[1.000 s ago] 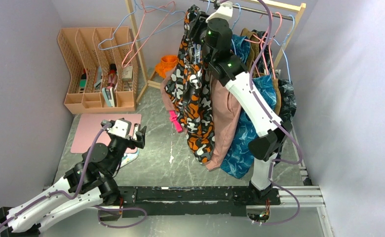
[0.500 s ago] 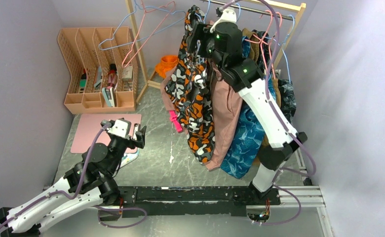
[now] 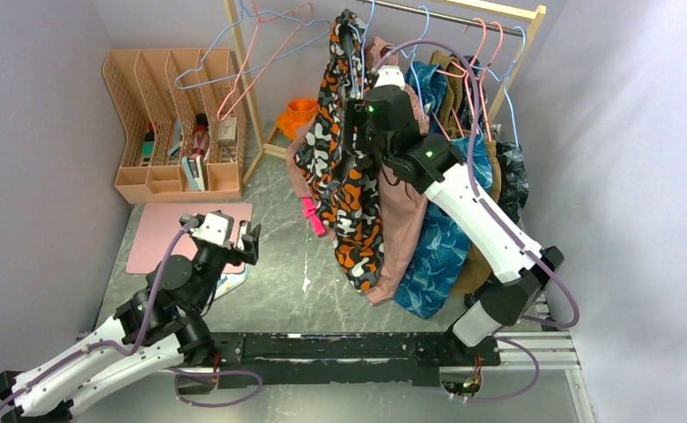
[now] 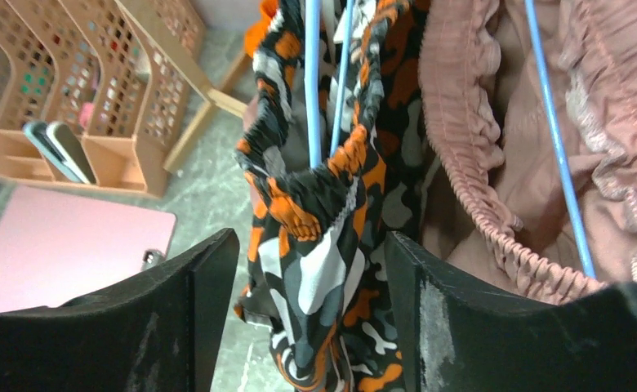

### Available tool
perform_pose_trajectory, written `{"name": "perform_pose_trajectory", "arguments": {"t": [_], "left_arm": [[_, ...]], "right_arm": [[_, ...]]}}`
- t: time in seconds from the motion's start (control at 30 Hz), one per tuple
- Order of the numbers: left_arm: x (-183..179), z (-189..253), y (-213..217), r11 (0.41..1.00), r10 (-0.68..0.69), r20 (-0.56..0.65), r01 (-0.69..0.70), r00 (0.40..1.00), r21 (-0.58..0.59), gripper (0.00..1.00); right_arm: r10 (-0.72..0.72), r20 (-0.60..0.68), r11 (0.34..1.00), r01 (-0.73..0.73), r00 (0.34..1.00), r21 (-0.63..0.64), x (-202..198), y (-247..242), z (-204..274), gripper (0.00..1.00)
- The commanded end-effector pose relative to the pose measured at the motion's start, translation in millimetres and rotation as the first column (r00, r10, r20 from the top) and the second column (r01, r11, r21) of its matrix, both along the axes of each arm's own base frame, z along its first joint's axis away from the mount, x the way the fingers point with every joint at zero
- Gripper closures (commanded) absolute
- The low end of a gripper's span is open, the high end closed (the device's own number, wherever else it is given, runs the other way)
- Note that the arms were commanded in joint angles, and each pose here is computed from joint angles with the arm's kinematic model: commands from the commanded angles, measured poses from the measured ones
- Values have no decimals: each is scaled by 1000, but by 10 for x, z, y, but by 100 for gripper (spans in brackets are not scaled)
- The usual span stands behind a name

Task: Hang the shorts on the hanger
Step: Place the hanger at the clothesline.

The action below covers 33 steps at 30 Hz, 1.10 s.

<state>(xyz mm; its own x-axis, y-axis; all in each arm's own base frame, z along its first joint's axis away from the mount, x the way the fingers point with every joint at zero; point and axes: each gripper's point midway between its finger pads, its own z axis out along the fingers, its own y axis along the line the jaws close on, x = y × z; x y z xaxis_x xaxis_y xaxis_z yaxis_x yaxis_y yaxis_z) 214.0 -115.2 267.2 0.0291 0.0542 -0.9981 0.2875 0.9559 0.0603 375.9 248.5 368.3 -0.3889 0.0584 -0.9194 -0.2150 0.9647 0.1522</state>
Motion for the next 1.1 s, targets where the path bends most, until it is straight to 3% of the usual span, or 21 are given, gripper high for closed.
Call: {"name": "perform_pose_trajectory", "arguments": {"t": [0.0,0.2,0.5,0.77,1.07], "left_arm": [[6,25,-5,1000,-4,11,4,1000,-17,6],[6,24,-27,1000,-15,14,15,1000,-15,6],[4,32,-24,1000,-16,17,17,1000,-18,6],[4,27,-22,1000,-15,15,16,1000,-17,6],[5,26,-9,1000,-10,14,10,1000,-19,5]], "right_arm": [[-19,-1,999,19,1000,-27,-20,-79,-27,33],[15,-32,1000,-15,999,-9,-54,2,-96,57],[109,-16,985,-106,994,139,-154,231,275,89],[154,17,958,-154,988,240,-207,363,594,99],[-4,53,966,-9,999,259,-154,73,527,100]]}}
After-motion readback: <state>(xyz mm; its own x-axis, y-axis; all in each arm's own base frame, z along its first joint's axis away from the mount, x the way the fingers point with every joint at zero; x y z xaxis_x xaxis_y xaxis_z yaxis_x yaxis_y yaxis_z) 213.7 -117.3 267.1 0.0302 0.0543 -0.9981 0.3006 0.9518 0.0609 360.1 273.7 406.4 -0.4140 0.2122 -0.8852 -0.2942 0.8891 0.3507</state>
